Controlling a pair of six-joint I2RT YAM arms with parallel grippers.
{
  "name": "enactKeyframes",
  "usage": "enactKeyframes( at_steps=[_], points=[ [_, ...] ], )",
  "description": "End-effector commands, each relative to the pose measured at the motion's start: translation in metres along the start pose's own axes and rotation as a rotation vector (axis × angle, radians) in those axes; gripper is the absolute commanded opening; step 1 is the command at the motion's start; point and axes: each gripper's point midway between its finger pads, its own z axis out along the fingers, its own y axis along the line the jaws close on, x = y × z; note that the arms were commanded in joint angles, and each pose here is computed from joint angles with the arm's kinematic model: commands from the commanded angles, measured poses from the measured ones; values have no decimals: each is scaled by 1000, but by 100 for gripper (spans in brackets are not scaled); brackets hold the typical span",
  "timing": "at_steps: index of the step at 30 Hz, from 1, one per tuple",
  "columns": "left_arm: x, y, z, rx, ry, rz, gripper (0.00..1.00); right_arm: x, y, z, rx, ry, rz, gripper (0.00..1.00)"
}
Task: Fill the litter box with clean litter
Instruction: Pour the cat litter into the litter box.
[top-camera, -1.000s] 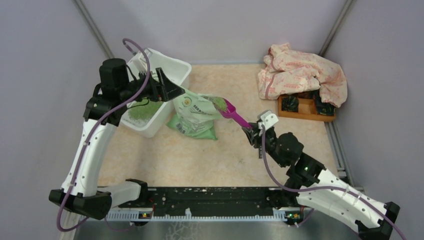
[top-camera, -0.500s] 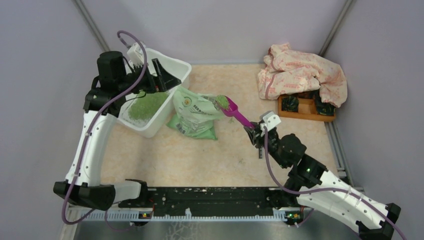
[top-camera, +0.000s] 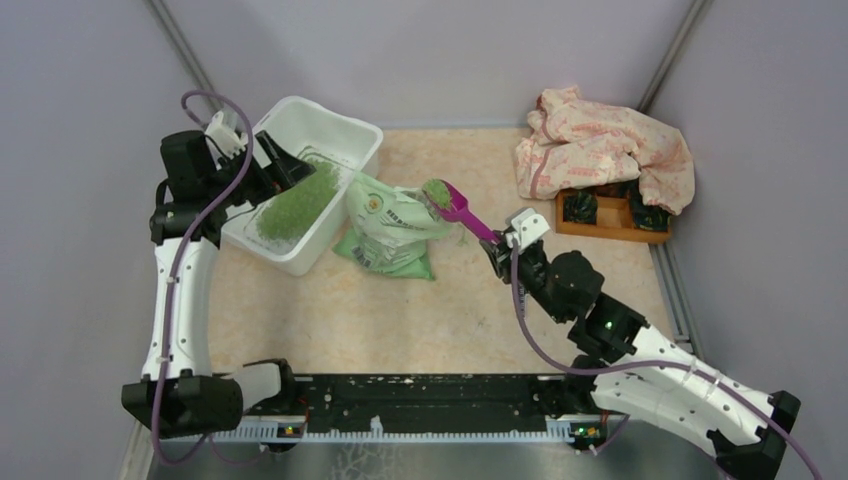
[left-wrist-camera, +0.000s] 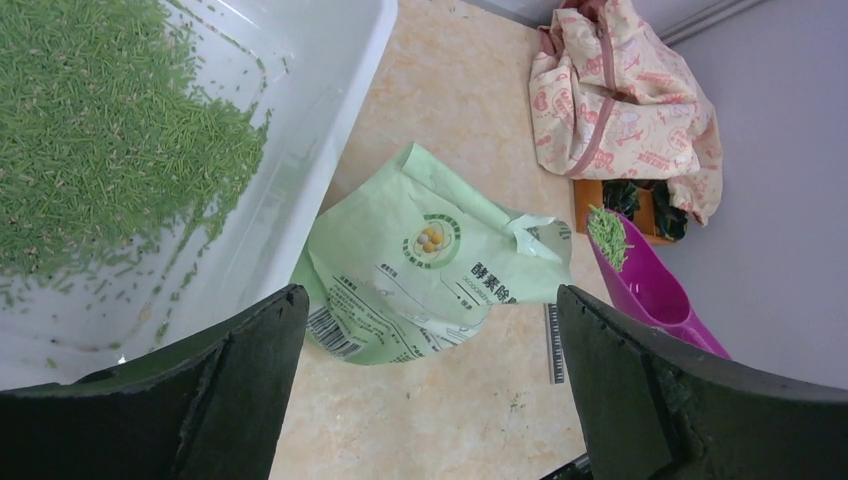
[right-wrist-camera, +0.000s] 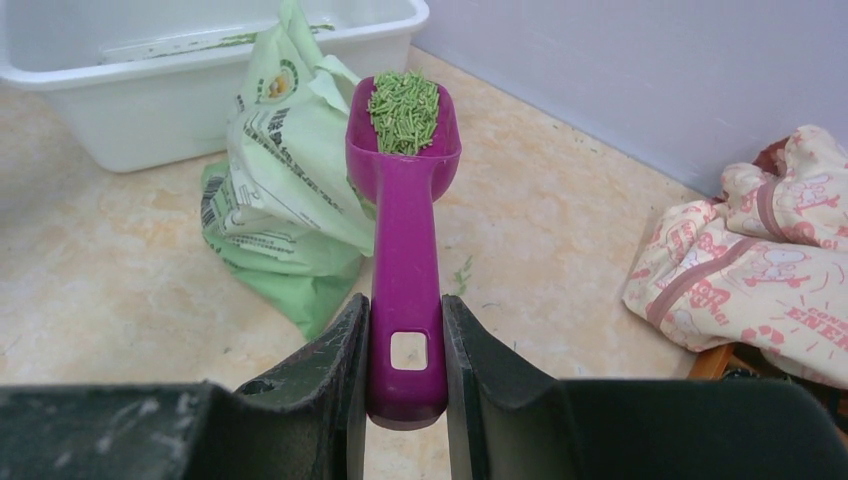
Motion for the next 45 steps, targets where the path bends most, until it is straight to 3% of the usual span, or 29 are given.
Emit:
enactKeyframes(
  at_steps=[1,13,23,29,36,45],
  points=[
    [-6,-1,-9,4,-62,26,99,-67,0,2,-16,-176,28,0],
    [22,13,-23,-28,-79,-4,99,-118,37,66,-130,-219,-38,0],
    [33,13,-41,-53,-97,20,99,-136,88,158,-252,-208,-86,0],
    [33,17,-53,-103,-108,61,99,-108,111,231,-315,-66,-188,0],
    [35,32,-61,-191,-111,83,99,-84,115,281,-362,208,-421,0],
    [35,37,-60,-212,-116,83,99,-84,93,295,-244,260,-664,0]
  ],
)
